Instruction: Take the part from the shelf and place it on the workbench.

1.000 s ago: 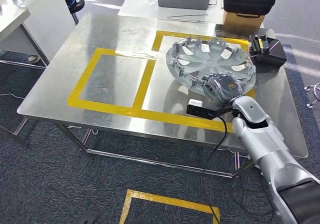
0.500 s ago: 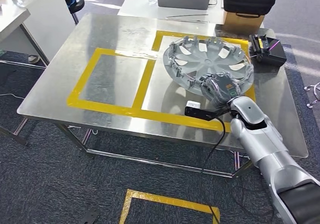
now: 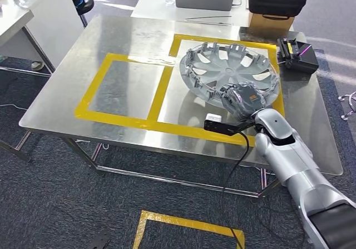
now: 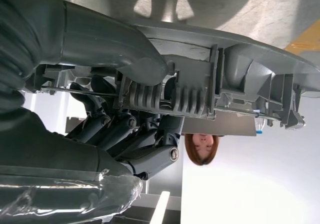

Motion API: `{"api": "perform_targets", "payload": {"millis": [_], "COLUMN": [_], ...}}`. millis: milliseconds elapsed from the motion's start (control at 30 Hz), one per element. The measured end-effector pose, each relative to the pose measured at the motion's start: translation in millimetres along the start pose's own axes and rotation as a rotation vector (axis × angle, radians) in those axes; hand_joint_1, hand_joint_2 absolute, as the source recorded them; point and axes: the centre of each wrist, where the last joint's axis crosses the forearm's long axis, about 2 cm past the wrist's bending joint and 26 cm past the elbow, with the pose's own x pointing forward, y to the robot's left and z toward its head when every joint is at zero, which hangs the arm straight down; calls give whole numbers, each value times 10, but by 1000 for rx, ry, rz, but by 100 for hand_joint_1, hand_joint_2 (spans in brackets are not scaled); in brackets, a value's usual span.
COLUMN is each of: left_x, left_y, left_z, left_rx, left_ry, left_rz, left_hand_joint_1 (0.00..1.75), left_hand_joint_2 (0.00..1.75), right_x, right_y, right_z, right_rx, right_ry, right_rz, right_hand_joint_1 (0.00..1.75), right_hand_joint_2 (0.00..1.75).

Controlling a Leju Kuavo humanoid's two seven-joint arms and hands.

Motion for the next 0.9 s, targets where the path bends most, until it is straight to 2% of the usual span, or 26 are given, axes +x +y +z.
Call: {"api": "perform_targets", "payload": {"millis": [900], "left_x": [-5], "left_y": [15], "left_z": [-2], "left_rx": [12], "left_ry": [-5], "left_rz": [1], "left_hand_joint_1": [0], "left_hand_joint_2": [175], "right_x": [23], "right_y": [15], "right_z": [-3], "right_rx": [1], "right_ry": [-3], "right_rz": [-10], "right_hand_joint_1": [175], "right_hand_joint_2": [175]}}
